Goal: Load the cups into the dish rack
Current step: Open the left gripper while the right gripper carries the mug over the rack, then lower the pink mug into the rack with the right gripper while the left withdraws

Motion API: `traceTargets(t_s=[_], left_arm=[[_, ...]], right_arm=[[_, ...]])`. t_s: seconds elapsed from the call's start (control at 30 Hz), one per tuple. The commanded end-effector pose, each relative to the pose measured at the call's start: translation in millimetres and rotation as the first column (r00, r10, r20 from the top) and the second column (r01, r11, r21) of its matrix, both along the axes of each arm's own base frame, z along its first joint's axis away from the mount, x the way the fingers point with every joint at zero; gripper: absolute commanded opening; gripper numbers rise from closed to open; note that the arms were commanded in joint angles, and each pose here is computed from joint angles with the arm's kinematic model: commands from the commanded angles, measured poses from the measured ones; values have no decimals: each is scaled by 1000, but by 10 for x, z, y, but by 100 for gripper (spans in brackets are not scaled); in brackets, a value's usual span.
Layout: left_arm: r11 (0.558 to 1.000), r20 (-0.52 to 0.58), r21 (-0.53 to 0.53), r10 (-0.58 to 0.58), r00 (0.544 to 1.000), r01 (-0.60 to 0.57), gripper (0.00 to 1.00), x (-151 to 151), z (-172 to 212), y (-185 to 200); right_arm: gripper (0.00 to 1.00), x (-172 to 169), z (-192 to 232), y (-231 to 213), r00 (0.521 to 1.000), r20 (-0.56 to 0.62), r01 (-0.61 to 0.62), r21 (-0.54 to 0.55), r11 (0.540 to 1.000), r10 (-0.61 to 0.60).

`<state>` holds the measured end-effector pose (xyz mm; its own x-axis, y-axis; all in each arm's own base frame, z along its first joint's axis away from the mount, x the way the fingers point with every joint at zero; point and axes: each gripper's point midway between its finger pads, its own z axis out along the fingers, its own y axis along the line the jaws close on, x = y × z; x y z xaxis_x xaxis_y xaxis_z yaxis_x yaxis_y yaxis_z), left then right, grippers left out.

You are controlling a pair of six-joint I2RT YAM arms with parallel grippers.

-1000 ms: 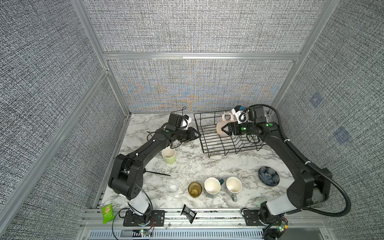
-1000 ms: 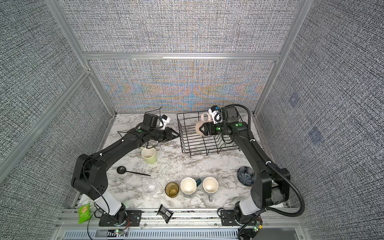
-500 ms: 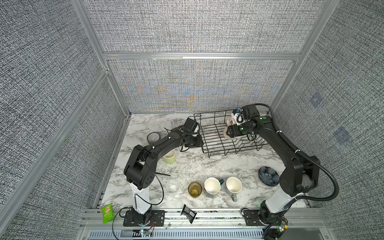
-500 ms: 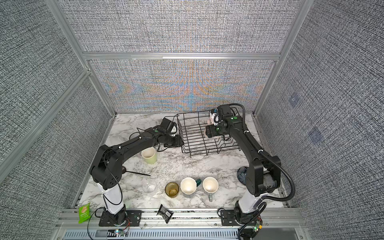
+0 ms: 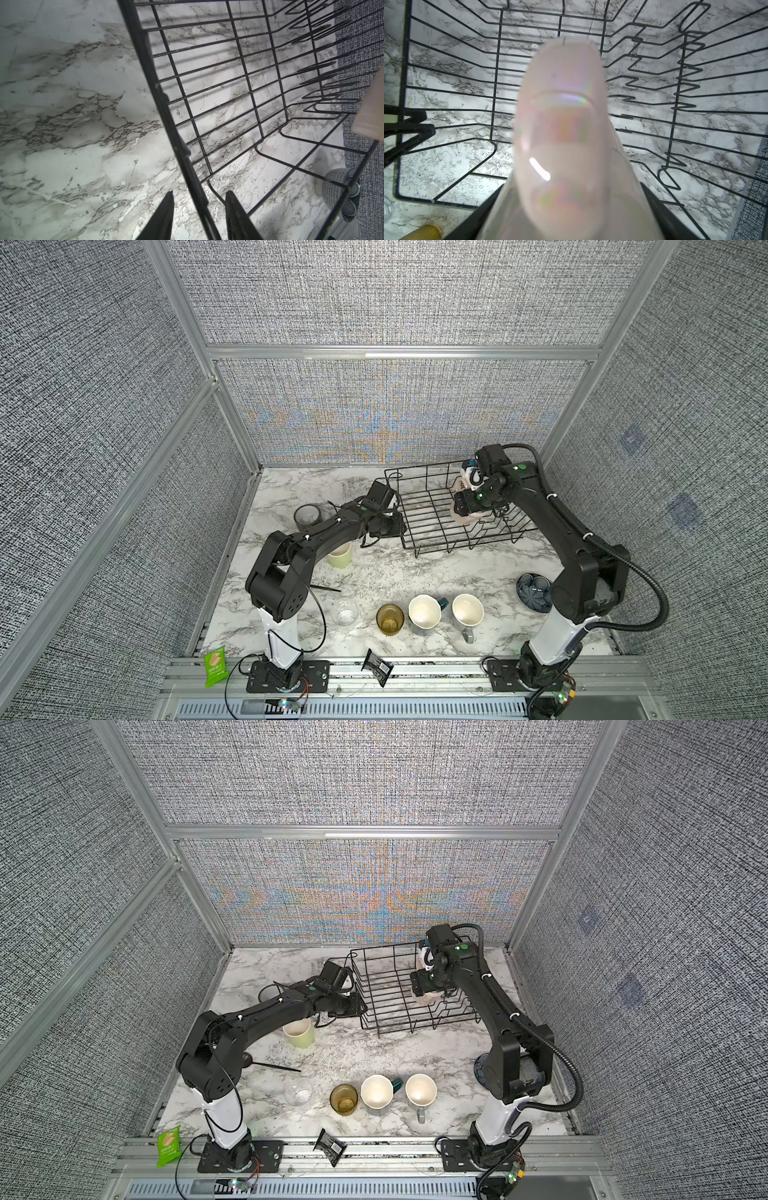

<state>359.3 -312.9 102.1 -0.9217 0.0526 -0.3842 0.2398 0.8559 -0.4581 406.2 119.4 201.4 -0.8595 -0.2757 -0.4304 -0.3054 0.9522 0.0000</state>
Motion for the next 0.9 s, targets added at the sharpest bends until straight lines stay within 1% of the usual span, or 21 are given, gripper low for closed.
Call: traceTargets(t_s=[0.0, 0.1, 0.2, 0.27, 0.4, 0.53, 0.6, 0.77, 0.87], left_arm=[[996, -68, 87, -27, 997, 33, 41, -214, -117, 102], [991, -42, 133, -24, 999, 29, 41, -246, -112, 64], [989, -68, 146, 0, 998, 10, 39, -323, -204, 62], [989, -95, 143, -10, 995, 24, 38, -423, -262, 47], [983, -113, 172, -46, 993, 65, 37, -586, -297, 68], [985, -145, 140, -80, 986, 100, 36, -716, -250, 12], [987, -148, 117, -92, 985, 109, 36, -764, -224, -32], [983, -155, 102, -136, 979, 153, 36, -870, -190, -105], [981, -165, 96, -153, 974, 170, 35, -924, -210, -131]], right_arm=[[44, 92, 43, 7, 1000, 9, -15, -21, 1000, 15], [44, 237, 7, -47, 1000, 18, 1, -73, 997, 0], [44, 283, -5, 13, 1000, 5, -8, -53, 999, 9], [44, 291, -30, 41, 1000, 0, -19, -46, 999, 19], [44, 271, -118, 46, 999, -22, -30, -48, 998, 29], [45, 229, -205, 168, 997, -54, -62, 2, 998, 63], [46, 252, -255, 178, 996, -63, -63, -3, 998, 63], [47, 285, -382, 269, 989, -121, -85, -8, 996, 84], [46, 176, -404, 320, 979, -179, -110, -47, 993, 100]])
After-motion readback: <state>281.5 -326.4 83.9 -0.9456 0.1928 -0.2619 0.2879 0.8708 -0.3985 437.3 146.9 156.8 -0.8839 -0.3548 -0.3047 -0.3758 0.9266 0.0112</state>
